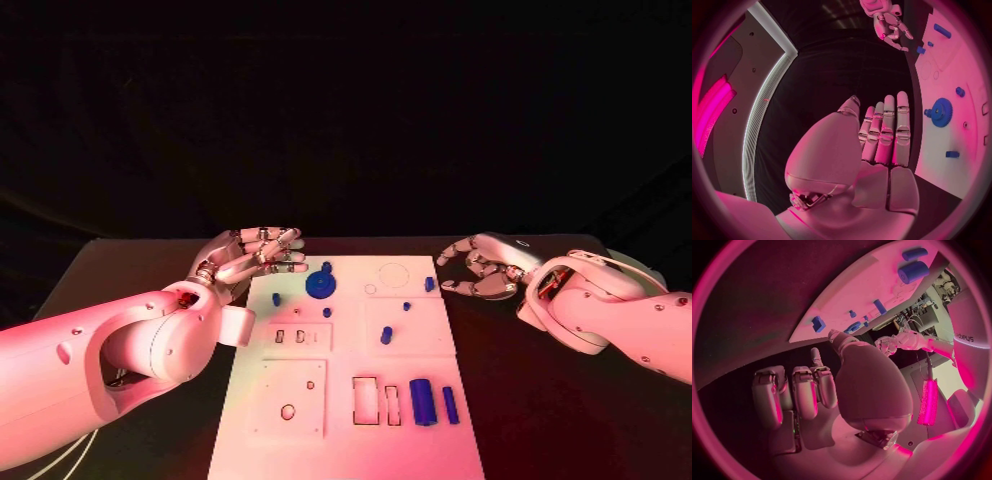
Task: Assemble the parts on the task board
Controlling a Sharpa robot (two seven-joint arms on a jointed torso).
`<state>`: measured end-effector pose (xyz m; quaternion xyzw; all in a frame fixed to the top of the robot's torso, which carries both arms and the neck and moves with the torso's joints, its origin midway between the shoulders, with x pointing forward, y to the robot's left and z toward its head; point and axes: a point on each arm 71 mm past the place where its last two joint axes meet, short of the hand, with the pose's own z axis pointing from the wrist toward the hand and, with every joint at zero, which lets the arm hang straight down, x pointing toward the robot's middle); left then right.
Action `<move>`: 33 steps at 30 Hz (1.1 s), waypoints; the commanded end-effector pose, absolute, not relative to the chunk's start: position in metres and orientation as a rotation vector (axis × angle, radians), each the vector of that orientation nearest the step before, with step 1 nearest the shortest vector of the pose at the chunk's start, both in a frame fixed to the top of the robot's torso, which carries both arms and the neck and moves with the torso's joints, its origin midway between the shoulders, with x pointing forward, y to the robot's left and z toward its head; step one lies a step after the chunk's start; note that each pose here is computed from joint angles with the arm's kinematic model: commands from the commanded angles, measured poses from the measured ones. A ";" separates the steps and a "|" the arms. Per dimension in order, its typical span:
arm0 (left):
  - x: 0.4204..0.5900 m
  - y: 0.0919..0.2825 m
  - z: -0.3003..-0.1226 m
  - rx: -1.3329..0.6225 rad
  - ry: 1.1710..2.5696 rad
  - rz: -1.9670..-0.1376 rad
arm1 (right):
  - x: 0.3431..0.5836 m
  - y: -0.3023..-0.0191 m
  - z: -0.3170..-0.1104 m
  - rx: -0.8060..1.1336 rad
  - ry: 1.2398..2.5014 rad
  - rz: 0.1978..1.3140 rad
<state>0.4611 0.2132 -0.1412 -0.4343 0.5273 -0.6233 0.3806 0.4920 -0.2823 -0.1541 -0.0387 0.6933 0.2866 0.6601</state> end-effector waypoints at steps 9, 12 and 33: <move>0.461 0.212 -0.140 -1.102 1.347 -1.611 | 0.501 -0.273 -0.172 -0.075 1.611 0.691; 0.461 0.212 -0.140 -1.102 1.347 -1.611 | 0.503 -0.271 -0.176 -0.071 1.618 0.692; 0.462 0.214 -0.140 -1.106 1.349 -1.603 | 0.509 -0.265 -0.185 -0.055 1.621 0.693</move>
